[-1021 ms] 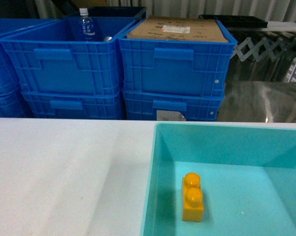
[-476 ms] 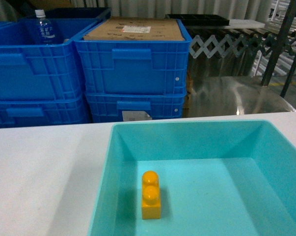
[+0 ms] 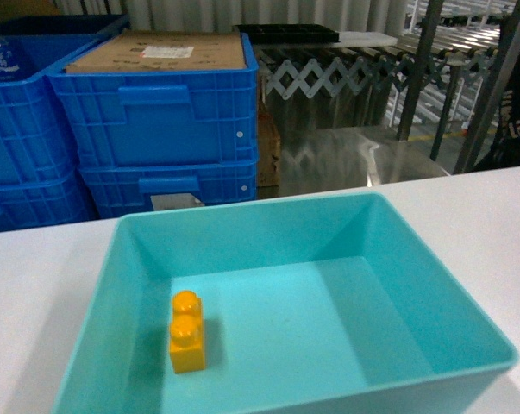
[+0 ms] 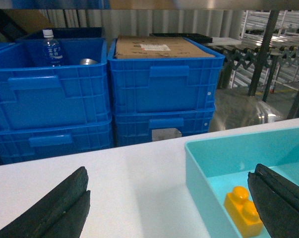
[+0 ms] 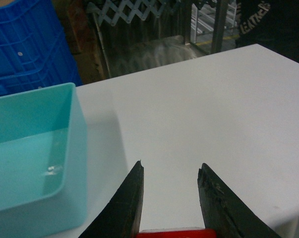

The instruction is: Pick red block from blue box to shelf

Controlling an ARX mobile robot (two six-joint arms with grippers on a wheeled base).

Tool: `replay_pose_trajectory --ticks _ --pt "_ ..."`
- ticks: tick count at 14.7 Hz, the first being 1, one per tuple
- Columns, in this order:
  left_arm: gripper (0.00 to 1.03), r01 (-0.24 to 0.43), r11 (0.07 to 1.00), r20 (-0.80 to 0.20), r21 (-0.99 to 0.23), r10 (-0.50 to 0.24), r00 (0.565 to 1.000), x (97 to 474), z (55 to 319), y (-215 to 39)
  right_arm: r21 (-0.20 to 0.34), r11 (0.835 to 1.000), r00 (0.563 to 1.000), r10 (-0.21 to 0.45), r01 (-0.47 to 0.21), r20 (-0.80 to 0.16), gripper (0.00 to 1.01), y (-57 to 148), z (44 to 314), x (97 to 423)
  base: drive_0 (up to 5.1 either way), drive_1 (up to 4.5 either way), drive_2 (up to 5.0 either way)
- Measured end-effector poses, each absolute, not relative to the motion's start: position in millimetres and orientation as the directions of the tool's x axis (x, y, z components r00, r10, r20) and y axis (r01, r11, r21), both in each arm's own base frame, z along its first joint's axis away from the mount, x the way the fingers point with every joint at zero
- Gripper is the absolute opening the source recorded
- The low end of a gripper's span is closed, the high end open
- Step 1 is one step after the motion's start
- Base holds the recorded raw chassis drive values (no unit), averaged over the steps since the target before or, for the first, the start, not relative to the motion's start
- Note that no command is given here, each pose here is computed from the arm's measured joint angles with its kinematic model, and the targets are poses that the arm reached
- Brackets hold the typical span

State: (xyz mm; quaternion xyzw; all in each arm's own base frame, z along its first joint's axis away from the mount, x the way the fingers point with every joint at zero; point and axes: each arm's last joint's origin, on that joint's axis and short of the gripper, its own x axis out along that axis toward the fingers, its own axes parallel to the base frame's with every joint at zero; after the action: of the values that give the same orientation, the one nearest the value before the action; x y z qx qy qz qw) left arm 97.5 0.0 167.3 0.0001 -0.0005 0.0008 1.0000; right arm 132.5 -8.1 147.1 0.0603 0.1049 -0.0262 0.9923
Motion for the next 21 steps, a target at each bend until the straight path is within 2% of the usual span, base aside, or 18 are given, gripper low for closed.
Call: replay_pose_trajectory --ticks 16,21 --pt "0.98 0.0 1.0 0.0 0.0 0.0 1.0 97.5 167.2 0.0 0.114 0.991 0.976 -0.043 0.068 -0.212 0.27 -8.2 147.2 132.5 2.0 -6.23 0.2" --pt "0.98 0.0 1.0 0.0 0.0 0.0 1.0 97.5 167.1 0.0 0.114 0.991 0.976 -0.043 0.068 -0.212 0.27 -8.2 147.2 132.5 -1.5 -1.5 -1.5"
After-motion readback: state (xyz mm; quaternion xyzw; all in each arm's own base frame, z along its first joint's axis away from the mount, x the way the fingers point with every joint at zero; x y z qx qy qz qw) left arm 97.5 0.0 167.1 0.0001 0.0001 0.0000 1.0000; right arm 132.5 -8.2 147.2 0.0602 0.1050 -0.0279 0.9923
